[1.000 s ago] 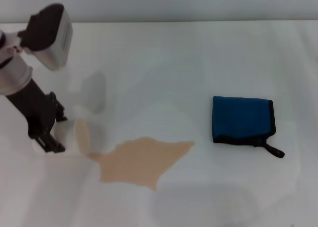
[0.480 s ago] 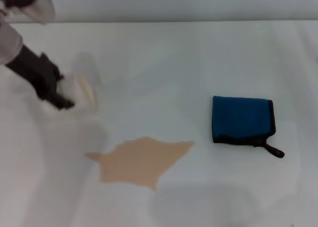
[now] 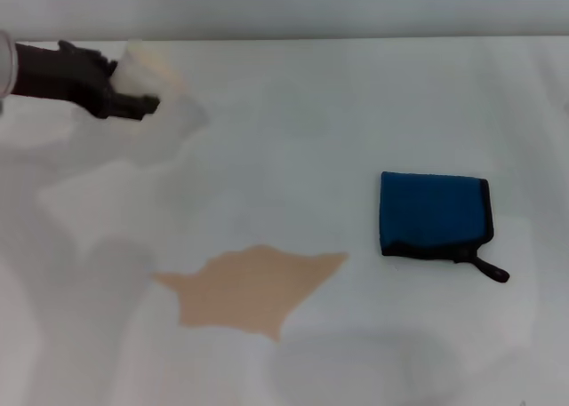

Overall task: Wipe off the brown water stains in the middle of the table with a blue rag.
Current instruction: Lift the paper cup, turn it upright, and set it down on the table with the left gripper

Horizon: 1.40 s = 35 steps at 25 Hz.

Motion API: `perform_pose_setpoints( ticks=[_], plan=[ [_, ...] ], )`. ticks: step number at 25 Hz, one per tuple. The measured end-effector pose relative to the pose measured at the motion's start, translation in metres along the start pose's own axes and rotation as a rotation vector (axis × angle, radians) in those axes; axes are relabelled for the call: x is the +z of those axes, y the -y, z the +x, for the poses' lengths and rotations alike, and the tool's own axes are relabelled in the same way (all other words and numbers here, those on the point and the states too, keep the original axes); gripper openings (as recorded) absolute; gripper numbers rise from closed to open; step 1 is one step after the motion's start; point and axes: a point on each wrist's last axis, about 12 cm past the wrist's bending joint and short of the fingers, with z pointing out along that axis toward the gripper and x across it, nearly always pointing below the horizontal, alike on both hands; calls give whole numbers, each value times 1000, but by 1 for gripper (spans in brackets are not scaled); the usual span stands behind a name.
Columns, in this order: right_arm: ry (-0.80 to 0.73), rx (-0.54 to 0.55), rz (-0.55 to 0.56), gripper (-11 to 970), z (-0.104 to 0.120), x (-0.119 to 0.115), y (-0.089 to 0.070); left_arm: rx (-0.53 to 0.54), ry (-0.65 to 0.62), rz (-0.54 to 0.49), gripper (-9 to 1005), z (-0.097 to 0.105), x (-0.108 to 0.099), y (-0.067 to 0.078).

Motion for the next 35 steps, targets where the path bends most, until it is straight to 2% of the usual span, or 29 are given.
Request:
perform_pose_setpoints(
  ticks=[2, 6, 11, 15, 18, 25, 29, 35],
  plan=[
    [-1, -1, 2, 826, 0, 0, 1, -67, 127, -11, 732, 14, 3, 4],
    [-2, -2, 4, 825, 1, -1, 2, -122, 305, -65, 731, 40, 3, 10],
    [0, -2, 6, 825, 0, -1, 2, -198, 462, -133, 731, 73, 14, 27],
    [2, -2, 9, 825, 0, -1, 3, -248, 578, -241, 731, 102, 20, 45],
    [2, -2, 12, 824, -1, -1, 4, -266, 636, -316, 731, 115, 23, 58],
    [3, -4, 13, 824, -2, 0, 4, -291, 652, -475, 732, 133, 38, 84],
    [1, -1, 17, 824, -1, -2, 5, -367, 630, -574, 732, 142, 43, 91],
    [-5, 2, 26, 824, 2, -5, 8, -488, 561, -592, 732, 149, 56, 99]
  ],
)
